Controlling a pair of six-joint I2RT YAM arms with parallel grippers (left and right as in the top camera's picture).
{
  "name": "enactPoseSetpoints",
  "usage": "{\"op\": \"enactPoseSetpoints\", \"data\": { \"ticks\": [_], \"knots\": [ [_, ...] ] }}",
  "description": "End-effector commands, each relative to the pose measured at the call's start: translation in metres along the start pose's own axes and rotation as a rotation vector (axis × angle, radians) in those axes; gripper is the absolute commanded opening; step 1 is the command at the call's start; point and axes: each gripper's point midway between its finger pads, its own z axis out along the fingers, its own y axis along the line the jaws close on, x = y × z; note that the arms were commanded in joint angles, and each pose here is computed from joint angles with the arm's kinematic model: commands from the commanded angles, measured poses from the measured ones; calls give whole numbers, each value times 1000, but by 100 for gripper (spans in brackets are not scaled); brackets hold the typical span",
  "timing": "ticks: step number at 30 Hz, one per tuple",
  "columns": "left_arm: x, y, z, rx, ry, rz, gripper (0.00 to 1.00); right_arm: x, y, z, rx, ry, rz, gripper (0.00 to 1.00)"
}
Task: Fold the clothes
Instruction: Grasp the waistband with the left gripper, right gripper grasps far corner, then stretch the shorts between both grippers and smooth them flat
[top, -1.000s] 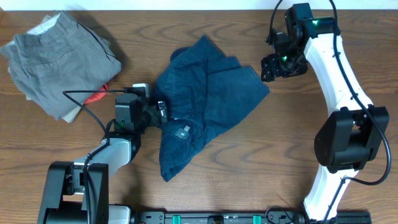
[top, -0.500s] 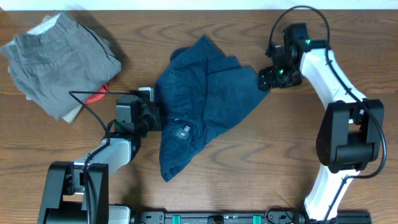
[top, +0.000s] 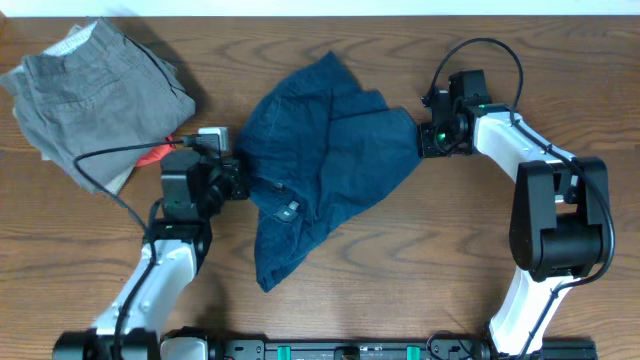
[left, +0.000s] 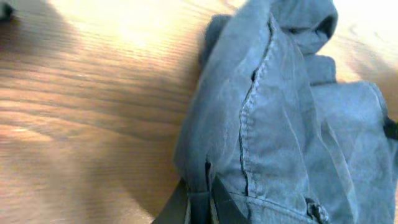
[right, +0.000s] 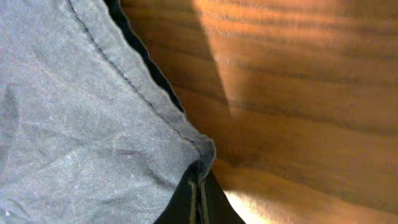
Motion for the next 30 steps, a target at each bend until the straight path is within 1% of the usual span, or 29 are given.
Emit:
{"op": "enactPoseSetpoints", "data": {
  "ticks": [1,2,3,4,6,8,10,13,19,22,24,26,27,28,29,30],
  "knots": [
    [-18,20,-10,-101,-59,-5,6,9,-46,-18,191,34,90,1],
    [-20,24,-12,-116,-67,-9,6,10,-64,-30,269,40,125,1],
    [-22,28,-13,-126,-72,-15,6,13,-90,-53,381,44,183,1],
    [-22,30,-14,-131,-74,-18,6,15,-103,-66,435,42,216,1],
    [-23,34,-14,-140,-79,-24,6,19,-127,-97,522,32,269,1],
    [-26,34,-14,-140,-89,-23,6,26,-142,-125,560,22,316,1],
    [-31,33,-15,-135,-111,-16,6,36,-147,-146,540,18,368,1],
    [-41,30,-16,-124,-149,-22,7,52,-141,-162,470,45,416,1],
    [-65,25,-19,-101,-247,-12,6,91,-126,-169,435,201,443,1],
    [-77,22,-19,-88,-299,-6,6,111,-121,-174,452,283,479,1],
    [-81,22,-18,-82,-311,-21,7,120,-121,-178,472,316,504,1],
    [-81,24,-11,-81,-299,-35,8,127,-118,-180,471,349,505,5],
    [-80,25,-8,-80,-290,-37,15,130,-115,-181,461,363,508,8],
    [-80,26,-3,-81,-280,-39,25,132,-112,-181,443,376,511,17],
    [-79,26,2,-74,-263,-41,42,134,-107,-180,418,387,517,26],
    [-79,25,7,-63,-245,-44,43,135,-103,-179,400,396,521,29]
  ]
}}
